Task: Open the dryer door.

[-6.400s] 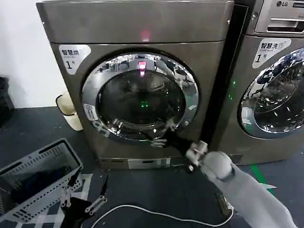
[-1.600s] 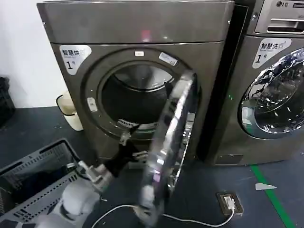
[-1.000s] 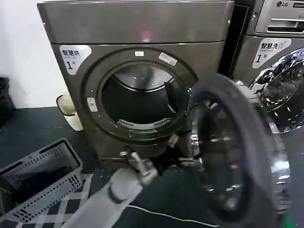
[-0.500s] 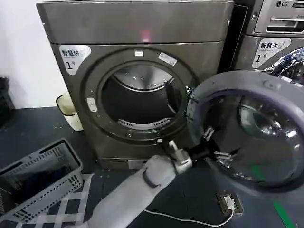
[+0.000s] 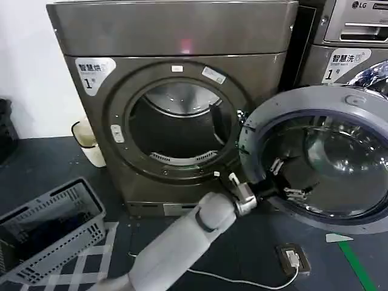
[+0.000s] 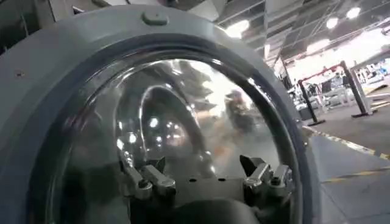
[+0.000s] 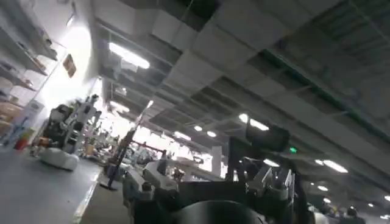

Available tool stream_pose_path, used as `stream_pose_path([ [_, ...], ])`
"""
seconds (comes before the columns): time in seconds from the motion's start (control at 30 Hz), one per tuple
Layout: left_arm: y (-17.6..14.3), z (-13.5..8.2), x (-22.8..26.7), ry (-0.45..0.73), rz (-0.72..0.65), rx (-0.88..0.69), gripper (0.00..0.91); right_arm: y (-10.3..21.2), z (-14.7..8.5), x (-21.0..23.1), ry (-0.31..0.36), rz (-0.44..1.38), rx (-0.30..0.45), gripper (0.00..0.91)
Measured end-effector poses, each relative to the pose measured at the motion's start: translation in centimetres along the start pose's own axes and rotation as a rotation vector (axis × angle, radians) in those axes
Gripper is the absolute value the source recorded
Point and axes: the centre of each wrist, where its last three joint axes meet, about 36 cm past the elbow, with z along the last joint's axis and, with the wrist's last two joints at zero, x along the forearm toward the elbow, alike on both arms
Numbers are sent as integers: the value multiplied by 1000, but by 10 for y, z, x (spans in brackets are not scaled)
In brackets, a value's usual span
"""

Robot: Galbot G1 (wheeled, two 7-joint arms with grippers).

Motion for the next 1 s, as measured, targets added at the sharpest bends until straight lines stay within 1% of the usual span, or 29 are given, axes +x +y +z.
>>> stream_pose_path([
  [0.1, -1, -1, 20, 3, 13, -28, 907, 4, 1, 0, -7, -15, -7, 907],
  [0.17, 3, -3, 38, 9, 19, -69, 907, 6, 3, 1, -7, -23, -9, 907],
  [0.3, 26, -8, 82, 69, 15, -203, 907, 9, 5, 0, -5, -33, -14, 907],
  [0.4, 53, -9, 121, 159, 35, -373, 907, 13, 7, -2, -3, -42, -17, 907],
  [0.53, 90, -21, 175, 270, 87, -606, 907, 21, 8, -2, -2, -61, -27, 907],
  [0.63, 119, -26, 222, 375, 152, -806, 907, 30, 9, -1, -1, -78, -36, 907],
  [0.73, 145, -35, 266, 481, 240, -988, 907, 36, 9, -1, 0, -89, -44, 907],
  [0.83, 163, -42, 303, 566, 382, -1116, 907, 43, 9, -1, 0, -100, -53, 907],
  [0.87, 169, -45, 317, 598, 459, -1162, 907, 46, 9, -1, 0, -104, -56, 907],
  [0.97, 184, -52, 352, 648, 699, -1264, 907, 52, 11, 1, 5, -113, -61, 907],
  [1.0, 188, -55, 363, 684, 776, -1298, 907, 54, 12, 2, 6, -117, -64, 907],
])
